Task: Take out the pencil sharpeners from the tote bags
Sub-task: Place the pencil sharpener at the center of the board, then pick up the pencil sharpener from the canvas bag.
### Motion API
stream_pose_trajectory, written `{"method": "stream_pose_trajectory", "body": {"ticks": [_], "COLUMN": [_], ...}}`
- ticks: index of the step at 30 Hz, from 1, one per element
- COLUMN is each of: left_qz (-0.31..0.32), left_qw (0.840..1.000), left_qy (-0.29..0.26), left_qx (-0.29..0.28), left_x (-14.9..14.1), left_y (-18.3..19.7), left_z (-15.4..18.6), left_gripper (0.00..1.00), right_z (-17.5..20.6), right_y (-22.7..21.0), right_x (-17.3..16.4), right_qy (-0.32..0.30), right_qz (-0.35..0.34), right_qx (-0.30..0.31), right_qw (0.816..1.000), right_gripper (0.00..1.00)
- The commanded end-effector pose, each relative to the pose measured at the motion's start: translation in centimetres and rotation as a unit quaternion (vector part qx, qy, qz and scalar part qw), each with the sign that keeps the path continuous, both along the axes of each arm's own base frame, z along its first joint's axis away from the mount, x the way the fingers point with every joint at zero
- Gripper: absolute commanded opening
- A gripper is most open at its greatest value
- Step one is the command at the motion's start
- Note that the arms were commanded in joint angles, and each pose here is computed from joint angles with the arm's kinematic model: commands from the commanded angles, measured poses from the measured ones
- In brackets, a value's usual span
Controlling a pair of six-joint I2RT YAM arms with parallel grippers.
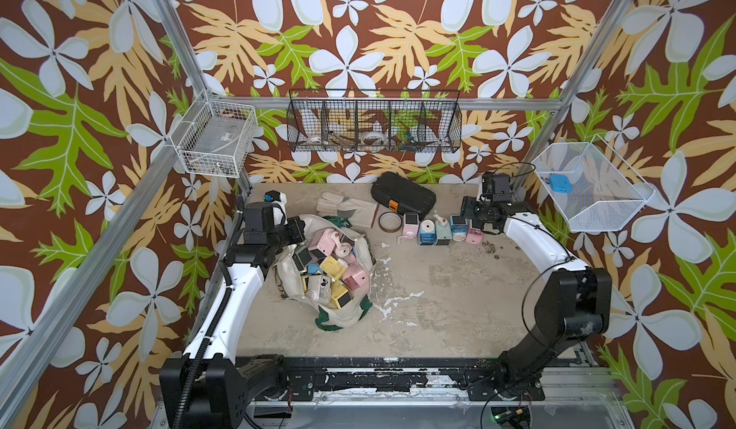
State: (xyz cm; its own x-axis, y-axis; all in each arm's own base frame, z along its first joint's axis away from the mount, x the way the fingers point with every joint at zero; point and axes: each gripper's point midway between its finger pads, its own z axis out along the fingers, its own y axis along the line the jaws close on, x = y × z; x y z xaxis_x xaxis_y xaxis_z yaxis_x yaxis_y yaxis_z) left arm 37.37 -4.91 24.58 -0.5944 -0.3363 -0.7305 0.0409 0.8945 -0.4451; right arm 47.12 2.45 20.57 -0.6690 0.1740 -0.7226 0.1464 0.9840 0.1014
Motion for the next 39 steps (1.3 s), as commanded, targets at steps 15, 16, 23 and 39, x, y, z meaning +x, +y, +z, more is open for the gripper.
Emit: {"method": "stream_pose_trajectory", "body": {"ticks": [15,16,23,39], "left_qz": [0.004,0.005,0.002,0.003], "left_qw": [1.000,1.000,1.000,0.999], "left_qy": [-0.027,-0.026,-0.026,-0.028], "left_qx": [-0.014,-0.014,-0.016,-0.017], "left_x": [0.3,0.3,0.2,0.2], "left_y": [0.0,0.0,-0.1,-0.1], "left_z": [1.6,1.5,1.6,1.7], "left_gripper": [0.00,0.00,0.00,0.00], "right_z": [11.4,11.4,10.9,5.0], "right_y": [18.0,18.7,25.5,35.7], "right_x": [-12.3,-12.9,-17.5,-23.2], "right_qy": [-0.249,-0.255,-0.286,-0.241], "right_qz": [0.225,0.241,0.370,0.517], "right_qx": [0.003,0.012,0.023,-0.002], "right_qw": [0.942,0.936,0.883,0.821], "right_gripper": [0.67,0.67,0.64,0.60]}}
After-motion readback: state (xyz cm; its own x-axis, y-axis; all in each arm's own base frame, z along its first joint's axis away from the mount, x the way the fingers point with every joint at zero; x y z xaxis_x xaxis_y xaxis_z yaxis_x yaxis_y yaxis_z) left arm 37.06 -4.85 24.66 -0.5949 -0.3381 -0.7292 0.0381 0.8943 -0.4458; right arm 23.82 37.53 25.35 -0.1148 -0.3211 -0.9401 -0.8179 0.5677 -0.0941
